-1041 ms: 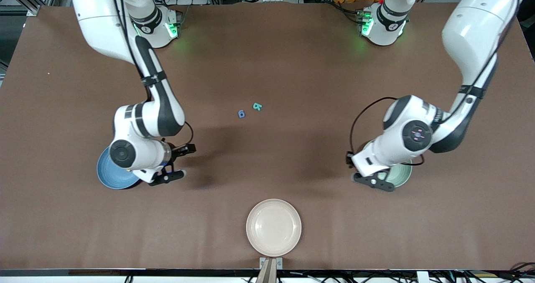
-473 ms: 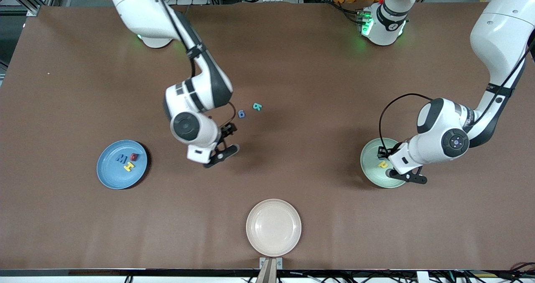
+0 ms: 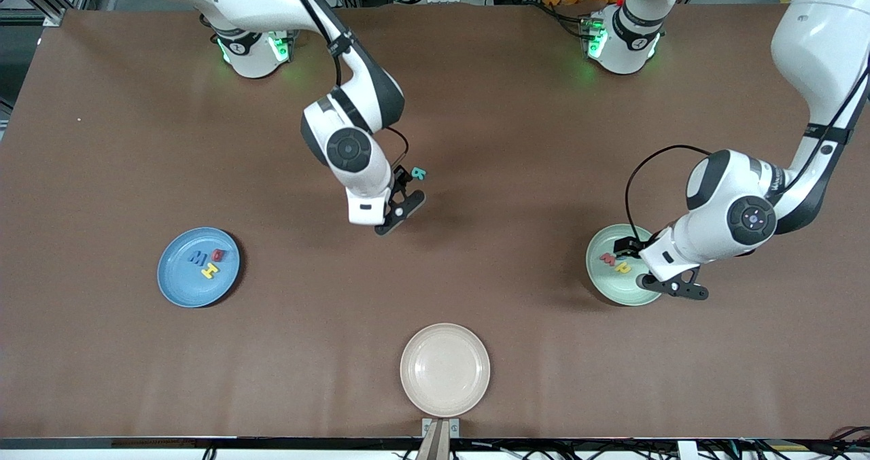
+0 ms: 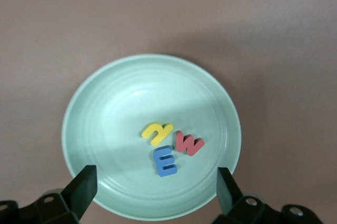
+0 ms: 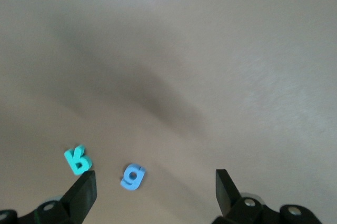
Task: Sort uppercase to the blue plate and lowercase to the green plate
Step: 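Release the pink w on the green plate while the right gripper reaches the teal letter, then grasp the teal R with the right gripper while the left gripper lifts away, then carry the teal R to the blue plate while the left gripper reaches the blue g, then release the R on the blue plate while the left gripper grasps the blue g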
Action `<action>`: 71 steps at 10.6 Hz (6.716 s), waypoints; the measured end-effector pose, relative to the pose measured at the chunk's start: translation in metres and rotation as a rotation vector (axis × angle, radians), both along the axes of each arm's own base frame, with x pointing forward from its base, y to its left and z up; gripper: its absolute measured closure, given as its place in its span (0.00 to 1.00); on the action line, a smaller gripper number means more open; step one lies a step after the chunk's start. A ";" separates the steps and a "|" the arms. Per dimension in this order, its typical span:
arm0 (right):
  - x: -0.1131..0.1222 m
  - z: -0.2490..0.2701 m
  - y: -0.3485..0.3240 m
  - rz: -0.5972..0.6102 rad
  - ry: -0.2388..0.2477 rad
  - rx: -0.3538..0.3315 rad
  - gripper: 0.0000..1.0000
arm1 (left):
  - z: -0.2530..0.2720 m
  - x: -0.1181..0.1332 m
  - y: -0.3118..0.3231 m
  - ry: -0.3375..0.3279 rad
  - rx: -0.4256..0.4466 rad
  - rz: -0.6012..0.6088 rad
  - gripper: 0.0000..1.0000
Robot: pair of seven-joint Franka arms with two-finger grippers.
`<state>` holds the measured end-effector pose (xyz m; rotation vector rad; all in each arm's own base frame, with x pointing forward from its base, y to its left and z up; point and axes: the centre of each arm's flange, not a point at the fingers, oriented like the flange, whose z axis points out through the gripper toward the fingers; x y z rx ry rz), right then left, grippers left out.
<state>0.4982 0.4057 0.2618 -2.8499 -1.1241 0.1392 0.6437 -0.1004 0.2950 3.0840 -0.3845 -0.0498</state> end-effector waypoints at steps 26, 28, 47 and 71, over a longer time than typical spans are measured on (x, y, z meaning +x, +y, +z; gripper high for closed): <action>-0.122 -0.094 0.064 0.290 -0.111 0.039 0.01 | 0.208 -0.052 -0.025 -0.047 0.122 0.102 0.00; -0.118 -0.090 0.065 0.318 -0.135 0.030 0.30 | 0.205 -0.055 -0.033 -0.016 0.059 0.114 0.00; 0.115 0.055 -0.272 -0.282 -0.156 -0.140 0.71 | 0.105 -0.172 -0.324 0.106 -0.032 0.355 0.00; 0.099 0.143 -0.399 -0.477 -0.078 -0.193 0.00 | -0.107 -0.249 -0.542 -0.030 0.014 0.293 0.02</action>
